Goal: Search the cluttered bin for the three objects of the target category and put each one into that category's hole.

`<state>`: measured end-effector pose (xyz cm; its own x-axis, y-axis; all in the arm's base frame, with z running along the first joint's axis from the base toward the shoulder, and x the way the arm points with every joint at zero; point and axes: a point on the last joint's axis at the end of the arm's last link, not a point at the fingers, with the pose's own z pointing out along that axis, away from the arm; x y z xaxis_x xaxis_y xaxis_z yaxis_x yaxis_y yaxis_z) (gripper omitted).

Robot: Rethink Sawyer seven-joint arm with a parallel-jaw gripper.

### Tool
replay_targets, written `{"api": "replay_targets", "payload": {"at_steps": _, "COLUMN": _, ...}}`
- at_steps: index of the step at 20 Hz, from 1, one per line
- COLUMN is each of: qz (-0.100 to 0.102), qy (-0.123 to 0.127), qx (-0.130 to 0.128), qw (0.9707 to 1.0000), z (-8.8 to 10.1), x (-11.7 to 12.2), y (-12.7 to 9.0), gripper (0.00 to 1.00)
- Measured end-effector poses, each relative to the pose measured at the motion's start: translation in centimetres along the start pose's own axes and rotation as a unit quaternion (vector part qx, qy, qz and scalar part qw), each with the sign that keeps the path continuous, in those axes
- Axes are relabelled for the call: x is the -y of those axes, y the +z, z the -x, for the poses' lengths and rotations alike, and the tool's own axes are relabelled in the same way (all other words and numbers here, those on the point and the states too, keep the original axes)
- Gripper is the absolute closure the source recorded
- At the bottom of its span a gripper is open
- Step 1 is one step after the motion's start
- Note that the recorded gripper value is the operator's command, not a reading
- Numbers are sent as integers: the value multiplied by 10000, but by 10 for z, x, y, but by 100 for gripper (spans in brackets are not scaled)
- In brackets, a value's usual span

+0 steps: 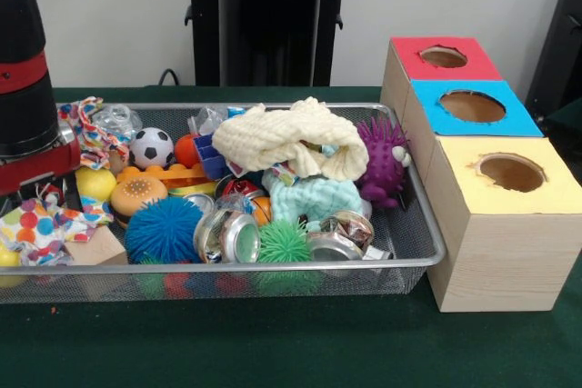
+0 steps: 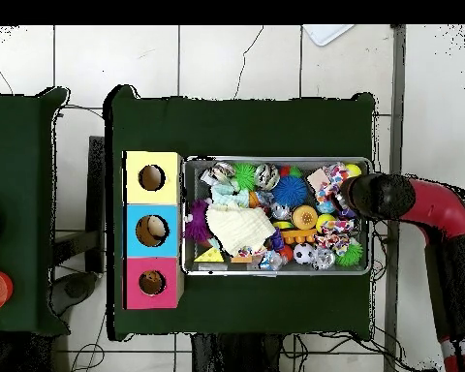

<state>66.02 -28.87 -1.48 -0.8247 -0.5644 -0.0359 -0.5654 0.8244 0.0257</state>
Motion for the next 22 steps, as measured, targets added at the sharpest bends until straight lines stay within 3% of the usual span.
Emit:
{"api": "replay_targets", "payload": {"at_steps": 13, "qz": -23, "qy": -34, "qx": -50, "qw": 10000, "z": 2, "x": 0, "y": 0, "gripper": 0}}
{"api": "replay_targets", "payload": {"at_steps": 14, "qz": -27, "qy": -36, "qx": -50, "qw": 10000, "z": 2, "x": 0, "y": 1, "gripper": 100}}
{"api": "replay_targets", "payload": {"at_steps": 22, "qz": -118, "qy": -141, "qx": -212, "qw": 9996, "z": -4, "x": 0, "y": 10, "gripper": 100}}
